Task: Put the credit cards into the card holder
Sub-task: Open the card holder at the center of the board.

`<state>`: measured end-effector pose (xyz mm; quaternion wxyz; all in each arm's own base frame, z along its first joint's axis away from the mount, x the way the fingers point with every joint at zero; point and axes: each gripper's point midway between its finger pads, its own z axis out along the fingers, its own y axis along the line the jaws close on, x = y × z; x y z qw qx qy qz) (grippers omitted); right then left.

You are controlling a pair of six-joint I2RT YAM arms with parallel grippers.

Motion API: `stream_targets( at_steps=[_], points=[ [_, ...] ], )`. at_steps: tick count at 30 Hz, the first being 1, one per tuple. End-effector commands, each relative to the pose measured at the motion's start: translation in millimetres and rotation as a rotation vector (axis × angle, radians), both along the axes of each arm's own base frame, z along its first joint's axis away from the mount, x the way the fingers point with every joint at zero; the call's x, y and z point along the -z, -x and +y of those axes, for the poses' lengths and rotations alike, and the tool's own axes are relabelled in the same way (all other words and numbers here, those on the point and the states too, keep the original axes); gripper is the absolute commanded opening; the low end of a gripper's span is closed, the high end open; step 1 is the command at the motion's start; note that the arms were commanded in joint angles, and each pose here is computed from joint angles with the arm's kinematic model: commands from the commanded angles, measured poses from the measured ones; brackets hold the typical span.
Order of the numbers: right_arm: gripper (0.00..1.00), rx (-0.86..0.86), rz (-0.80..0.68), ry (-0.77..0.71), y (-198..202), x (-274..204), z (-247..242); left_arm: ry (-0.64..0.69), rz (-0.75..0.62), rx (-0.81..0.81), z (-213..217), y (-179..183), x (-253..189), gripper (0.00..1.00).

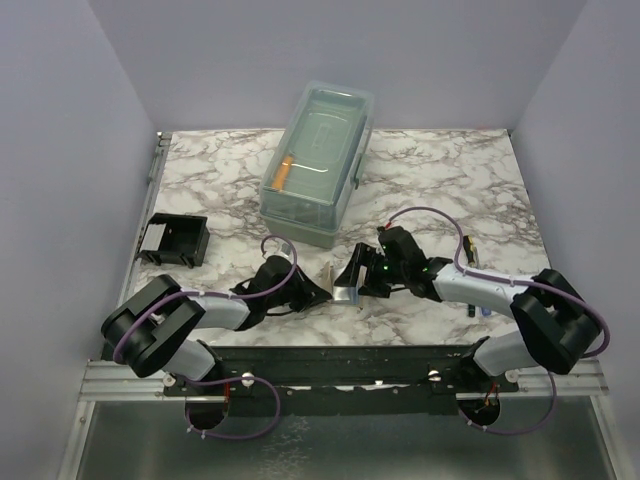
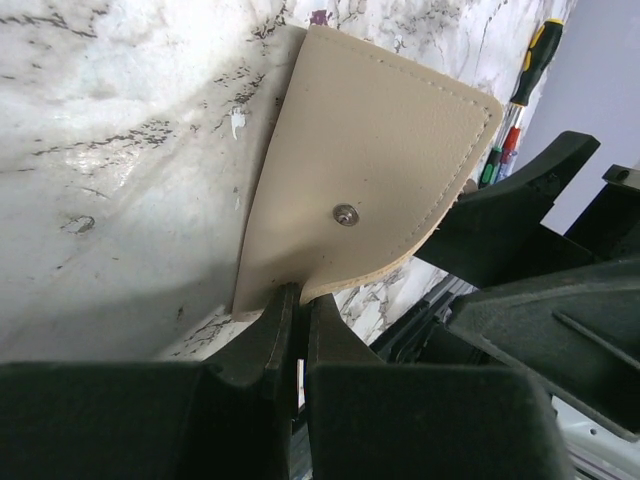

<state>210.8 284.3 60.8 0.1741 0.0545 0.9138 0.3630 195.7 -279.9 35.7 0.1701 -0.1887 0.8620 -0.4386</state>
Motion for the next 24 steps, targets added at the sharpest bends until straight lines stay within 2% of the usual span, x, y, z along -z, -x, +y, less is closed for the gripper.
stream_targets(
  at_steps=[1,10,18,24],
  points=[
    [0.84,0.012,0.012,0.032,0.4,15.6,-3.7,-0.118,0.119,-0.013,25.1,22.2,39.2,0.00],
    [0.83,-0.012,0.022,-0.003,-1.6,21.1,7.0,-0.129,0.141,-0.015,25.8,22.8,45.5,0.00],
    [0.76,-0.124,-0.010,-0.228,7.1,-12.5,37.2,-0.129,0.165,-0.002,22.9,22.9,52.0,0.00],
    [0.73,-0.165,-0.034,-0.281,10.1,-31.6,47.8,-0.120,0.157,-0.013,25.0,22.5,50.3,0.00]
  ],
)
